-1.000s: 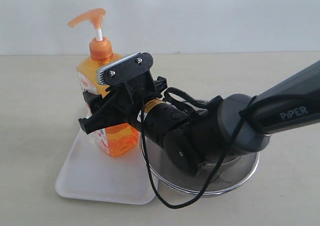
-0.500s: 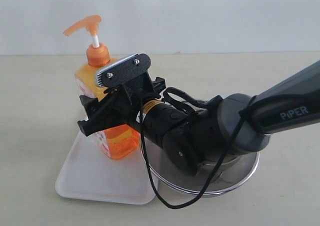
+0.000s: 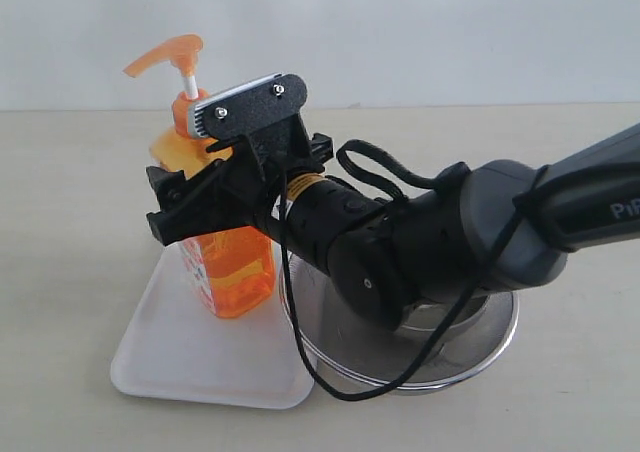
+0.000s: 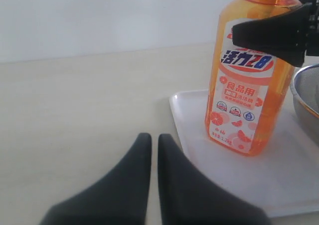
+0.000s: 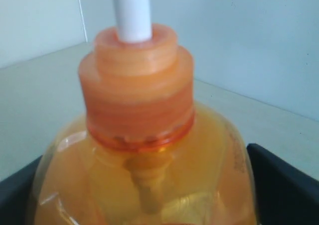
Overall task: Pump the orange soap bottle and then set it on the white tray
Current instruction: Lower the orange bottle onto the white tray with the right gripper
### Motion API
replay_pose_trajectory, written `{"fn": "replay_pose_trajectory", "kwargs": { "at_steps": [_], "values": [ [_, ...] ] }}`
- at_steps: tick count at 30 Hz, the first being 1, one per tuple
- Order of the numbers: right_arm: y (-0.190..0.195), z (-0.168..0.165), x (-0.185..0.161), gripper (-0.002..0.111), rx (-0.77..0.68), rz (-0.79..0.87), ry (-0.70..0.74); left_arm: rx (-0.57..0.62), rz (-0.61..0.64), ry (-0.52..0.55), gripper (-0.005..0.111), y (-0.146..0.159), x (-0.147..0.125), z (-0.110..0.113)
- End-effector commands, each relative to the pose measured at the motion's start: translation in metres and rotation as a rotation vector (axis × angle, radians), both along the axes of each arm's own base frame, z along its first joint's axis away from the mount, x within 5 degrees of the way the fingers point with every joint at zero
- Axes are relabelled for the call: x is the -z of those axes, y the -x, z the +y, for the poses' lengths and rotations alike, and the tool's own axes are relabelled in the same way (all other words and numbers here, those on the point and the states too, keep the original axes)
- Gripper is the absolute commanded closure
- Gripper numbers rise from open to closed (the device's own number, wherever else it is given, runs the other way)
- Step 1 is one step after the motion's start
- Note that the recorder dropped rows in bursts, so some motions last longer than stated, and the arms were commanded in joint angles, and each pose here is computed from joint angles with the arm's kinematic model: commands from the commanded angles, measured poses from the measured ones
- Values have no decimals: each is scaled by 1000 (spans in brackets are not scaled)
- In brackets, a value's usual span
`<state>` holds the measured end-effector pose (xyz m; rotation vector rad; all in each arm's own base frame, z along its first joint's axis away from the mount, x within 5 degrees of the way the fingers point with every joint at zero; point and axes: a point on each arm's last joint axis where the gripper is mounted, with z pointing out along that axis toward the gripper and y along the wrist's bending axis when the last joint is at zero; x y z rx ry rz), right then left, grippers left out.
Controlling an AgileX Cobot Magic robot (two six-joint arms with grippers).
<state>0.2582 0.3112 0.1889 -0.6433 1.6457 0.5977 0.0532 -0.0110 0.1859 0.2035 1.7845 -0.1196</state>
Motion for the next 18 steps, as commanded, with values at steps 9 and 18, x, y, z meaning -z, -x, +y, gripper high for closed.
{"fn": "replay_pose_trajectory", "kwargs": {
  "at_steps": [9,18],
  "values": [
    [-1,-4,-1,3,50,86,7,0,0,0,102,0,1,0],
    [0,-4,0,3,44,104,24,0,0,0,102,0,1,0]
  ]
}}
